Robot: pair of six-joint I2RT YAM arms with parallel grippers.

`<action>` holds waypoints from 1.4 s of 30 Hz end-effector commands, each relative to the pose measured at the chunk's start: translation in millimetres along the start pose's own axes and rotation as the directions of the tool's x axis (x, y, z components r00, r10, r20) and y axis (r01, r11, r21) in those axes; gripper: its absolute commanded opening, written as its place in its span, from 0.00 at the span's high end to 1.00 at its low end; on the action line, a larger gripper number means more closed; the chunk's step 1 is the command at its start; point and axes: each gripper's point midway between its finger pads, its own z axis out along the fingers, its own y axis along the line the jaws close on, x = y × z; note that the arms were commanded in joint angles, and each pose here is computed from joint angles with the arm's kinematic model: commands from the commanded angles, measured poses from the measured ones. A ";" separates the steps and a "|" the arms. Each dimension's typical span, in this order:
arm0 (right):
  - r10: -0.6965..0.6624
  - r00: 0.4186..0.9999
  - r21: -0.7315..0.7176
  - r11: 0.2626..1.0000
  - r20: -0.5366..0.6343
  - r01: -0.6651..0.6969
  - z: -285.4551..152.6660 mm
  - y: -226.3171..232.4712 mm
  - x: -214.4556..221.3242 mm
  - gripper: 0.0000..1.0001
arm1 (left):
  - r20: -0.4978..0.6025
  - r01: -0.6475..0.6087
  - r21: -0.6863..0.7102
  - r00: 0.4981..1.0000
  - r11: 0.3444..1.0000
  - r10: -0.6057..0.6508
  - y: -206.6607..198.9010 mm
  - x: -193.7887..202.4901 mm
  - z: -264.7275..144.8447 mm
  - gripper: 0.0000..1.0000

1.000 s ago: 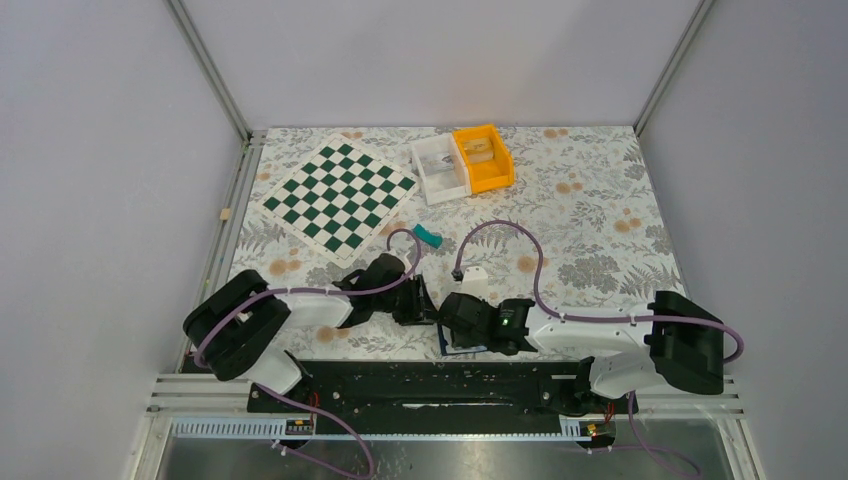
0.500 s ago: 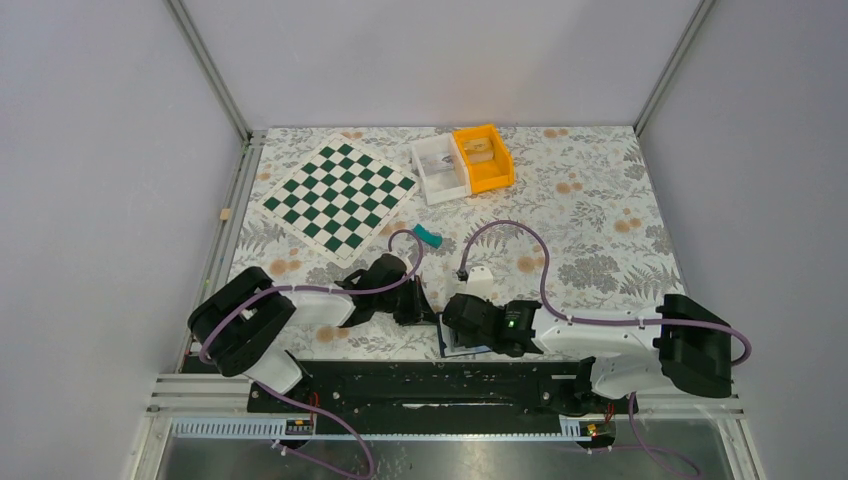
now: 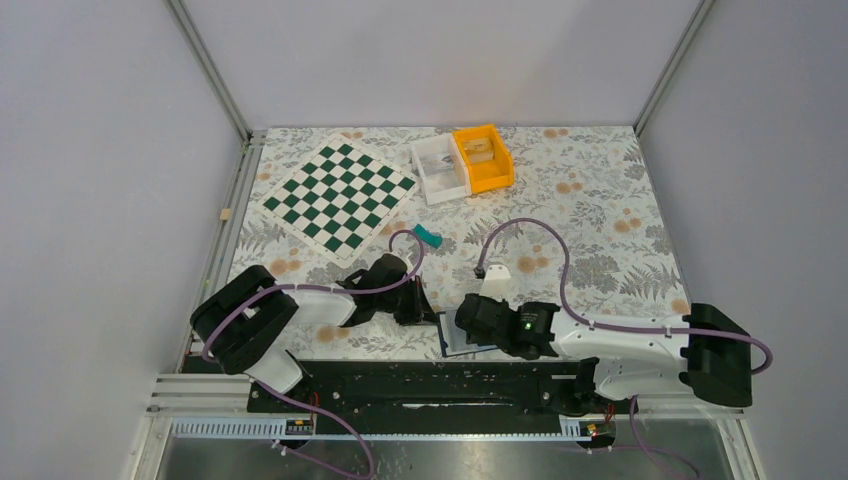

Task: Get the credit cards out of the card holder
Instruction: Remove the credit card from the card holder.

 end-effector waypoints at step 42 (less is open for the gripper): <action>0.413 0.897 -0.060 0.903 -0.155 -0.426 29.3 -72.1 35.7 0.63 | 0.017 -0.055 0.208 0.998 0.977 0.053 -86.7 7.3 16.1 0.75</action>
